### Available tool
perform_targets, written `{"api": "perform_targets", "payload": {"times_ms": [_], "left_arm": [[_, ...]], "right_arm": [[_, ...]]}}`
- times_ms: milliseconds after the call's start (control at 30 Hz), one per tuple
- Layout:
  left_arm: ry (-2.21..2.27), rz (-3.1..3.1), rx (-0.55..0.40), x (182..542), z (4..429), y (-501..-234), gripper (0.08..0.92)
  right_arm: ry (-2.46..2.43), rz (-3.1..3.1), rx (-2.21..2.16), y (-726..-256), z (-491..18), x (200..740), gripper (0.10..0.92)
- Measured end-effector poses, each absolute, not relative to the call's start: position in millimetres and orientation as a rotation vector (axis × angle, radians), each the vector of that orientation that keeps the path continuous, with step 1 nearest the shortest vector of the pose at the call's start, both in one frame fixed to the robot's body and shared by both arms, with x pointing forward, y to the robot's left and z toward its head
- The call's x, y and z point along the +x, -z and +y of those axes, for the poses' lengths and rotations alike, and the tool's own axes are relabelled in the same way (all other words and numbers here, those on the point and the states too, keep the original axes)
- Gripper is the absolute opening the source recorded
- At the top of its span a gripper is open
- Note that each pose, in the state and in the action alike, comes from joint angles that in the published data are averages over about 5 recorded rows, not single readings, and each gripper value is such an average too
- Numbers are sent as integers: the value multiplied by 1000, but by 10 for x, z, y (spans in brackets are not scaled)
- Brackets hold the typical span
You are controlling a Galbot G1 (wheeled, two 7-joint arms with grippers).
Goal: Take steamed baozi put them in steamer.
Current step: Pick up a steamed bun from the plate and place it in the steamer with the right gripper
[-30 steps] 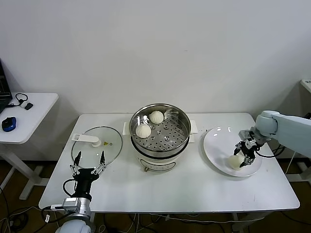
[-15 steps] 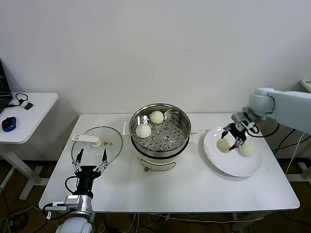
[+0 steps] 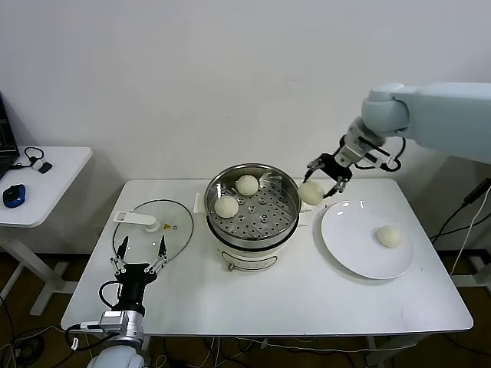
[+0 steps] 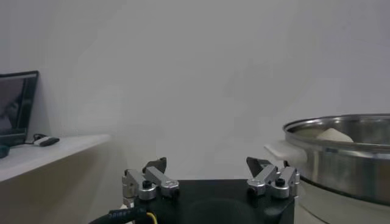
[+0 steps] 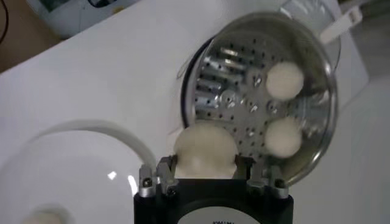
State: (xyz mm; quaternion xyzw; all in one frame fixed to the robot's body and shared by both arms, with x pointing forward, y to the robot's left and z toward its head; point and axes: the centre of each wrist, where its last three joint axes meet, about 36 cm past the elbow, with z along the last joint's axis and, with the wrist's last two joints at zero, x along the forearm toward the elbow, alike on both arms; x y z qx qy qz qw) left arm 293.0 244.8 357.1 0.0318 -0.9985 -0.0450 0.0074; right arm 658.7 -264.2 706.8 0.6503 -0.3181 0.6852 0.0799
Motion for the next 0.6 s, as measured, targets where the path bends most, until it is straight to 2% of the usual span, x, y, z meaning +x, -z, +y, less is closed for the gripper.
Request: {"api": "perform_targets", "payload": {"times_ms": [233,600], "left_arm": [[135,-3122,100,2932,2433,-3563,823],[126,-3117,123,2922,2472,-3537,823]], "right_arm": [[-2127,-793,2165,-7052,-2059,6704,692],[-2106,-543,2377,-6576,-1329,6879,696]]}}
